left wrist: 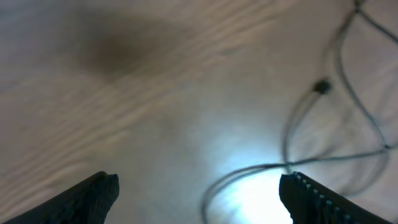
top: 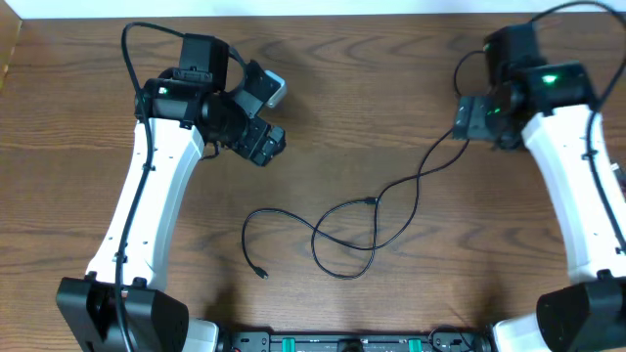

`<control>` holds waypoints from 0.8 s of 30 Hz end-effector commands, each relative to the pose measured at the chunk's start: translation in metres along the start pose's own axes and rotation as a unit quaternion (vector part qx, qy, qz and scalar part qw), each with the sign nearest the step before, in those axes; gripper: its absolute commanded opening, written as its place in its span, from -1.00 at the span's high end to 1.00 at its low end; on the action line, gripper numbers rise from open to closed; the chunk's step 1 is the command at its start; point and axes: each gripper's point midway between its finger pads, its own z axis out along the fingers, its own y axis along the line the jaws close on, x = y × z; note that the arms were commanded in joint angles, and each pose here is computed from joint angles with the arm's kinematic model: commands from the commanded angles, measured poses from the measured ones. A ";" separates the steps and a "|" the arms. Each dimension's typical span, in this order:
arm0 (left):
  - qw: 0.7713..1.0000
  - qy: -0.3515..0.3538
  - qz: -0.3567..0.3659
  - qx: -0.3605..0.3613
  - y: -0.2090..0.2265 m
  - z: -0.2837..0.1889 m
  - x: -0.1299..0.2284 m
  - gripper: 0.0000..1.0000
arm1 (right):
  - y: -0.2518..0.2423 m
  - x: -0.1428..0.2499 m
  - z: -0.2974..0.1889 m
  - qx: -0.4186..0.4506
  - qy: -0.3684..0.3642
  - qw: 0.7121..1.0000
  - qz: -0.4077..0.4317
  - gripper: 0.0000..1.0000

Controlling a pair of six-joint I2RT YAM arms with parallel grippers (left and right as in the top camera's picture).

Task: Untangle cables
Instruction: 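Lower the right gripper onto the remaining black cable loop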

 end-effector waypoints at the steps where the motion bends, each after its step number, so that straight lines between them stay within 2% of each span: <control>1: 0.997 0.017 0.004 -0.077 0.028 -0.004 0.005 -0.75 | 0.017 0.023 0.021 0.018 0.009 0.996 0.086 -0.99; 7: 0.994 -0.007 0.011 -0.104 0.040 -0.006 -0.008 -0.75 | 0.082 0.059 0.053 -0.023 -0.018 0.986 0.161 -0.98; 10: 0.995 -0.005 0.011 -0.103 0.039 -0.006 -0.007 -0.76 | 0.120 0.066 0.063 -0.085 -0.034 0.974 0.208 -0.99; 14: 0.995 -0.003 0.010 -0.102 0.039 -0.005 -0.006 -0.77 | 0.150 0.069 0.065 -0.146 -0.033 0.965 0.217 -0.99; 17: 0.995 -0.003 0.010 -0.102 0.039 -0.005 -0.006 -0.76 | 0.146 0.077 0.071 -0.138 -0.015 0.950 0.281 -0.99; 21: 0.995 -0.004 0.008 -0.100 0.038 -0.005 -0.006 -0.77 | 0.126 0.100 0.084 -0.089 0.023 0.912 0.400 -0.98; 24: 0.995 -0.001 0.008 -0.098 0.037 -0.005 -0.005 -0.77 | 0.114 0.108 0.092 -0.063 0.018 0.908 0.415 -0.99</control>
